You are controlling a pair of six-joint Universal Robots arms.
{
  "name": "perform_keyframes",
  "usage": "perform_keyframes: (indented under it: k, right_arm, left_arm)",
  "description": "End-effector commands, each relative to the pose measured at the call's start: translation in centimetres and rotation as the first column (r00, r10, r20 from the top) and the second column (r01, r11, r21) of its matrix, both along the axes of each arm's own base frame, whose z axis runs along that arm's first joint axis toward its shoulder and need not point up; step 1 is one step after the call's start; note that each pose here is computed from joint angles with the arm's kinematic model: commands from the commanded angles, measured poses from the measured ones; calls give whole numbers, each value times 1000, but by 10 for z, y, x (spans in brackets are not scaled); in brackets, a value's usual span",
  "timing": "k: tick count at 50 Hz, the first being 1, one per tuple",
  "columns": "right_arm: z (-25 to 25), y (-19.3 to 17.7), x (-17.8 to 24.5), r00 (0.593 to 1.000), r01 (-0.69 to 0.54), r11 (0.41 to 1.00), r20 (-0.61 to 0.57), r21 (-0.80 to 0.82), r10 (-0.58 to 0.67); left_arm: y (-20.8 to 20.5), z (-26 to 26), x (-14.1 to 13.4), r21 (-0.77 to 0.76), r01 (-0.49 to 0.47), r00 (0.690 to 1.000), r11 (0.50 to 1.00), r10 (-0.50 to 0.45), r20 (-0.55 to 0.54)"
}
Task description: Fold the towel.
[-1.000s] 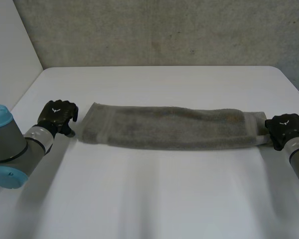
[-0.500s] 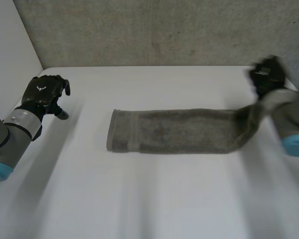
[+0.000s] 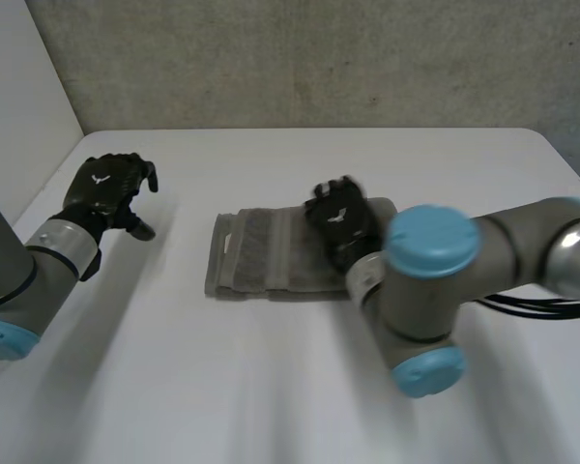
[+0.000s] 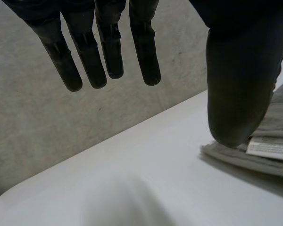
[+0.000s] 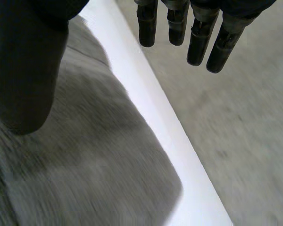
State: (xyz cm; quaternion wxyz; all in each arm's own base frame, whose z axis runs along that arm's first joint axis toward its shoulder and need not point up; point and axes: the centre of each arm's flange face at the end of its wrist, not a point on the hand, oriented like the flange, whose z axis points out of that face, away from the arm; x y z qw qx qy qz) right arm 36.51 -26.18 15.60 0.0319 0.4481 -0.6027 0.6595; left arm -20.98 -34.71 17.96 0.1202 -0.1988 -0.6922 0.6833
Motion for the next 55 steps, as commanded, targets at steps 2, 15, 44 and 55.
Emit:
perform_keyframes:
  k: [2, 15, 44, 55]
  right_arm:
    - [10, -13, -55, 986, 122, 986, 97, 117, -134]
    - [-14, -24, -107, 961, 157, 940, 171, 304, -216]
    - [-47, -38, -114, 875, 96, 881, 382, 462, -296]
    - [-53, -41, -120, 878, 136, 880, 355, 455, -320]
  left_arm:
    - [22, 2, -34, -5, 108, 994, 994, -108, -2]
    - [65, -21, -86, 52, 275, 961, 960, -276, 24]
    - [70, -34, -84, 69, 267, 958, 961, -273, 86]
    - [69, -30, -82, 58, 262, 960, 963, -266, 85]
